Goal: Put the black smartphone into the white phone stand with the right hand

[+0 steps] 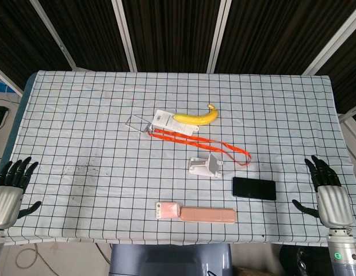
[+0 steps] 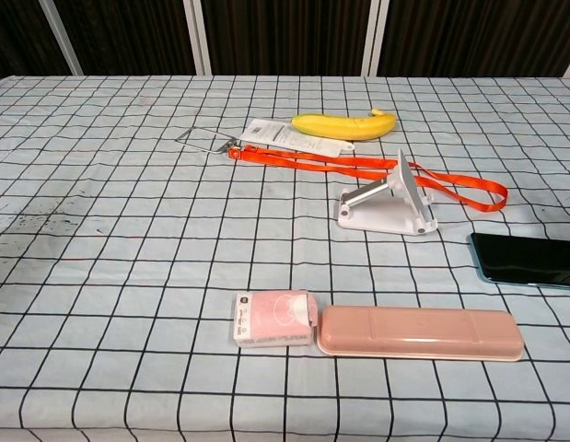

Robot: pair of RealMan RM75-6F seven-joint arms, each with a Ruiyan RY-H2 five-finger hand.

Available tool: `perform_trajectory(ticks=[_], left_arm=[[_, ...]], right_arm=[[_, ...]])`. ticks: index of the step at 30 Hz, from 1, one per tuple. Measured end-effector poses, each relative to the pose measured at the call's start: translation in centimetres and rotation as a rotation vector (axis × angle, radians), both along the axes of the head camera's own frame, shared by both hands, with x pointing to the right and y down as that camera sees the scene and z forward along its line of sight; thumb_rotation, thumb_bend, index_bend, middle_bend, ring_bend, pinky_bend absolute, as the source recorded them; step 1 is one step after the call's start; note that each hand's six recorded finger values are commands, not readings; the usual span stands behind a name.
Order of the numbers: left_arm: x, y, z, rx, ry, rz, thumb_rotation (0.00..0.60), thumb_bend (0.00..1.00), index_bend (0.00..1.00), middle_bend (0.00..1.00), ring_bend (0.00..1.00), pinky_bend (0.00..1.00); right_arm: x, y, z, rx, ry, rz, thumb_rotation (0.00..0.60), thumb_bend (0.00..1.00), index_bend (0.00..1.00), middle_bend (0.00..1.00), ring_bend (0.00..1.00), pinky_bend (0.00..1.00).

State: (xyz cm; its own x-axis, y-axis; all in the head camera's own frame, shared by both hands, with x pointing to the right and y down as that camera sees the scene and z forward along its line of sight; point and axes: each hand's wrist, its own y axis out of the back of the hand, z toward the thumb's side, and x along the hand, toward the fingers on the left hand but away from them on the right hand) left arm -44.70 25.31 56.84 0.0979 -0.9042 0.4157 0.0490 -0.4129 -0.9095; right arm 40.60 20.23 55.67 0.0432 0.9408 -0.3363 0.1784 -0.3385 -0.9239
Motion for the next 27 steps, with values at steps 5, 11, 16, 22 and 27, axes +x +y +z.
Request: perform_trajectory(ticks=[5, 11, 16, 22, 27], left_arm=[[-0.1, -0.1, 0.0, -0.001, 0.0, -0.005, 0.6, 0.0, 0.0, 0.0, 0.0, 0.0], [-0.2, -0.2, 0.2, -0.005, -0.004, -0.01, 0.6, 0.0, 0.0, 0.0, 0.0, 0.0], [-0.2, -0.3, 0.2, -0.004, -0.001, -0.01, 0.6, 0.0, 0.0, 0.0, 0.0, 0.0], [-0.2, -0.3, 0.2, -0.004, 0.005, -0.011, 0.6, 0.0, 0.0, 0.0, 0.0, 0.0], [-0.1, -0.4, 0.2, -0.003, 0.008, -0.008, 0.6, 0.0, 0.0, 0.0, 0.0, 0.0]], right_arm=[[-1.9, -0.6, -0.1, 0.001, -0.014, -0.037, 0.6, 0.05, 0.0, 0.01, 0.0, 0.14], [-4.3, -1.4, 1.1, -0.056, 0.007, -0.079, 0.6, 0.11, 0.12, 0.16, 0.11, 0.14], [-6.2, -1.9, 2.7, -0.118, 0.025, -0.089, 0.6, 0.11, 0.17, 0.2, 0.14, 0.14], [-7.8, -1.8, 4.8, -0.179, 0.041, -0.084, 0.6, 0.11, 0.18, 0.21, 0.15, 0.14], [-8.4, -1.4, 6.4, -0.226, 0.058, -0.073, 0.6, 0.14, 0.22, 0.25, 0.2, 0.14]])
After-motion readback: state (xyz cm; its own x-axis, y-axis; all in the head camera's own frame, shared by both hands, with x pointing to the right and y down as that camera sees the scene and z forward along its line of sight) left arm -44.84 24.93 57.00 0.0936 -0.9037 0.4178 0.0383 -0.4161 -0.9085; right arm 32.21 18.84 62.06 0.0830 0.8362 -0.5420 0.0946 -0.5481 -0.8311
